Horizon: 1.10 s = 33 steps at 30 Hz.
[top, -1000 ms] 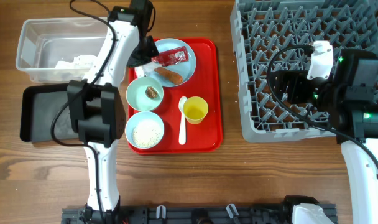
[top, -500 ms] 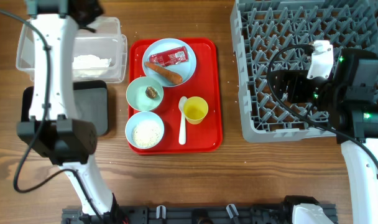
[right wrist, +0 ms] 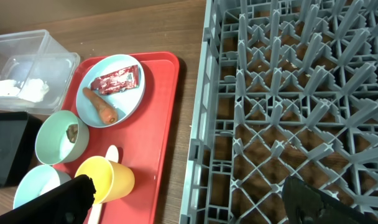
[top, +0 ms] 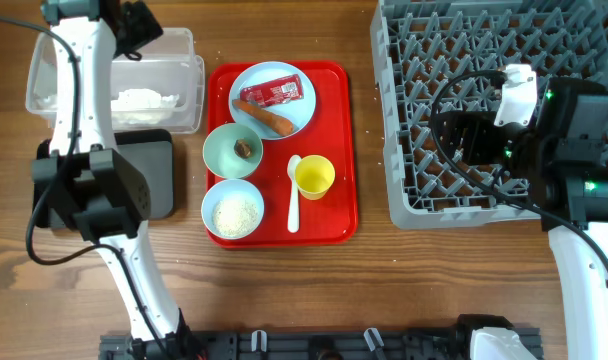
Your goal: Sort waste into correct bins and load items into the dishwasher rack
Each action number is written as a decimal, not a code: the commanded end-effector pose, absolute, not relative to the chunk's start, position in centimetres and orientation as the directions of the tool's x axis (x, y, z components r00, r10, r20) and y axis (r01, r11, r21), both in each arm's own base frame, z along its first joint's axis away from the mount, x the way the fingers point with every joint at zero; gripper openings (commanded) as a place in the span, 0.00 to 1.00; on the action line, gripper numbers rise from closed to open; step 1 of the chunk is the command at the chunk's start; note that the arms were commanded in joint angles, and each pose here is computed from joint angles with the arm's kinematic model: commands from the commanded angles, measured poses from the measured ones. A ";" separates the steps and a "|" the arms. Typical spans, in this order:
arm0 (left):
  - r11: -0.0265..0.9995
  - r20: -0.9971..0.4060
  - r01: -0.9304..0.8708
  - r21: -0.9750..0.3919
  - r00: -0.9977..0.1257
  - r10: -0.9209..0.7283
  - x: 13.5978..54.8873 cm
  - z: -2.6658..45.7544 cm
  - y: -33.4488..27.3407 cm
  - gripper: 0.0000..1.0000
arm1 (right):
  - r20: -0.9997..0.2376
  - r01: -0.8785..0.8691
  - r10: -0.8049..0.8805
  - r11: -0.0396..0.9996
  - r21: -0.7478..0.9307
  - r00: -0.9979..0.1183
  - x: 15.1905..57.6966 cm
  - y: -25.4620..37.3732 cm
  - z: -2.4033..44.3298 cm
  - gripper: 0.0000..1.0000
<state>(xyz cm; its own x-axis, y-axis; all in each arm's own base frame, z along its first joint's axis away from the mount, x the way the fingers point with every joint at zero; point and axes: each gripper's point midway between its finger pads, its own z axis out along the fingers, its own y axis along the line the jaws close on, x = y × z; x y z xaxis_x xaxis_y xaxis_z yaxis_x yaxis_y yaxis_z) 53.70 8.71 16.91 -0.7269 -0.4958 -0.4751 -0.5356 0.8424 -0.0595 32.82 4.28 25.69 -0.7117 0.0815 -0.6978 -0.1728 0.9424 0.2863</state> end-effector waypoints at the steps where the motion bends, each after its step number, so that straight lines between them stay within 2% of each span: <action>1: 0.946 -0.483 -0.291 -0.143 -0.813 -0.324 54.4 19.0 2.6 1.00 | -0.703 -0.182 0.089 0.936 0.302 -0.706 33.1 4.6 26.2 1.00; 5: 0.997 -0.512 0.063 -0.052 -0.859 0.028 54.3 19.1 -7.4 0.99 | -0.702 -0.182 0.090 0.936 0.302 -0.706 33.1 4.6 26.2 1.00; 7: 0.974 -0.516 0.224 0.019 -0.833 0.202 53.7 18.8 -12.1 0.99 | -0.702 -0.182 0.090 0.936 0.302 -0.707 33.1 4.6 26.2 1.00; 10: 0.926 -0.455 0.350 0.141 -0.808 0.375 53.3 15.4 -16.2 1.00 | -0.701 -0.181 0.089 0.936 0.302 -0.708 33.1 4.6 26.1 1.00; 17: 0.875 -0.299 0.471 0.108 -0.824 0.481 52.5 6.2 -18.4 1.00 | -0.694 -0.178 0.089 0.936 0.304 -0.715 32.9 4.6 26.0 1.00; 26: 0.872 -0.218 0.485 0.070 -0.845 0.488 52.1 0.0 -18.7 0.97 | -0.690 -0.176 0.090 0.936 0.305 -0.718 32.8 4.6 25.9 1.00; 28: 0.872 -0.197 0.486 0.066 -0.850 0.489 51.7 -0.9 -18.6 0.89 | -0.690 -0.174 0.090 0.937 0.303 -0.718 32.8 4.6 25.9 1.00; 30: 0.873 -0.180 0.484 0.061 -0.855 0.487 51.4 -1.2 -18.5 0.74 | -0.690 -0.174 0.090 0.937 0.303 -0.718 32.8 4.6 25.9 1.00; 33: 0.882 -0.151 0.471 0.033 -0.870 0.470 50.5 -1.9 -18.5 0.31 | -0.689 -0.173 0.090 0.937 0.303 -0.719 32.8 4.6 25.8 1.00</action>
<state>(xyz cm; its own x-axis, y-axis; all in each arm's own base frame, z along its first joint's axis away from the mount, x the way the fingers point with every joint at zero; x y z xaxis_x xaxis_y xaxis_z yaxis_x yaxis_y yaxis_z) 51.85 -18.89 1.17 -0.8479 0.4796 -0.2260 0.4787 0.8758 0.0624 32.70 4.29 25.49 -0.7190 0.0816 -0.6902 -0.1700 0.9423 0.2885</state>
